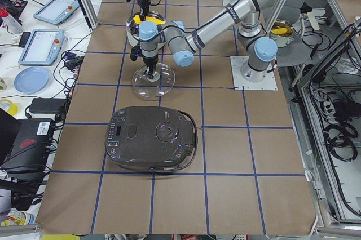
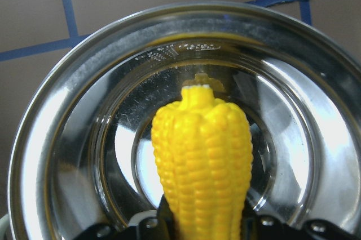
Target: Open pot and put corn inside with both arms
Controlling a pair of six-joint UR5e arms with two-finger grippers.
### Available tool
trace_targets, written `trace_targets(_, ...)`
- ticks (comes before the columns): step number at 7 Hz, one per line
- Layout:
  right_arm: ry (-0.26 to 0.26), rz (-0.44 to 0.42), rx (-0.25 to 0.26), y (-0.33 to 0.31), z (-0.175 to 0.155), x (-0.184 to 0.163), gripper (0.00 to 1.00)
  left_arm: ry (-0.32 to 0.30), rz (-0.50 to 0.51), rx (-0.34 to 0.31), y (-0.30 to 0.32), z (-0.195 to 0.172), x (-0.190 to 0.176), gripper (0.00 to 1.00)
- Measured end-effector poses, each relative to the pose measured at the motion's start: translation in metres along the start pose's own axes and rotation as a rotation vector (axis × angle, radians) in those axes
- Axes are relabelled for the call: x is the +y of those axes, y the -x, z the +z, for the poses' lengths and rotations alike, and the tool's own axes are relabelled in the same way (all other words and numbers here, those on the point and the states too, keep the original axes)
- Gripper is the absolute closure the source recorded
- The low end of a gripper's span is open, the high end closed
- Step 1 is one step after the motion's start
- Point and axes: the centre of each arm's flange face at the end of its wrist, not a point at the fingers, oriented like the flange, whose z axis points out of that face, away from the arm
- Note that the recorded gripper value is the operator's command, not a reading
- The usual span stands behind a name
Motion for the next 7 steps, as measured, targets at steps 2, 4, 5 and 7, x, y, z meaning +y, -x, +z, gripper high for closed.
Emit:
trace_targets(2, 0.004, -0.004, 0.003, 0.000, 0.014, 0.001, 0.06, -0.024, 0.000, -0.003, -0.007, 0.013, 0.013, 0.01)
trace_targets(4, -0.001, -0.005, -0.001, -0.001, 0.023, 0.006, 0.00, -0.029, 0.027, -0.008, -0.006, 0.015, 0.015, 0.00)
trace_targets(5, -0.011, -0.006, -0.010, -0.001, 0.014, 0.007, 0.00, -0.031, 0.047, -0.013, -0.005, 0.014, 0.014, 0.00)
trace_targets(7, -0.037, -0.028, -0.029, -0.007, -0.030, 0.010, 0.00, -0.041, 0.064, -0.032, -0.004, -0.004, 0.004, 0.00)
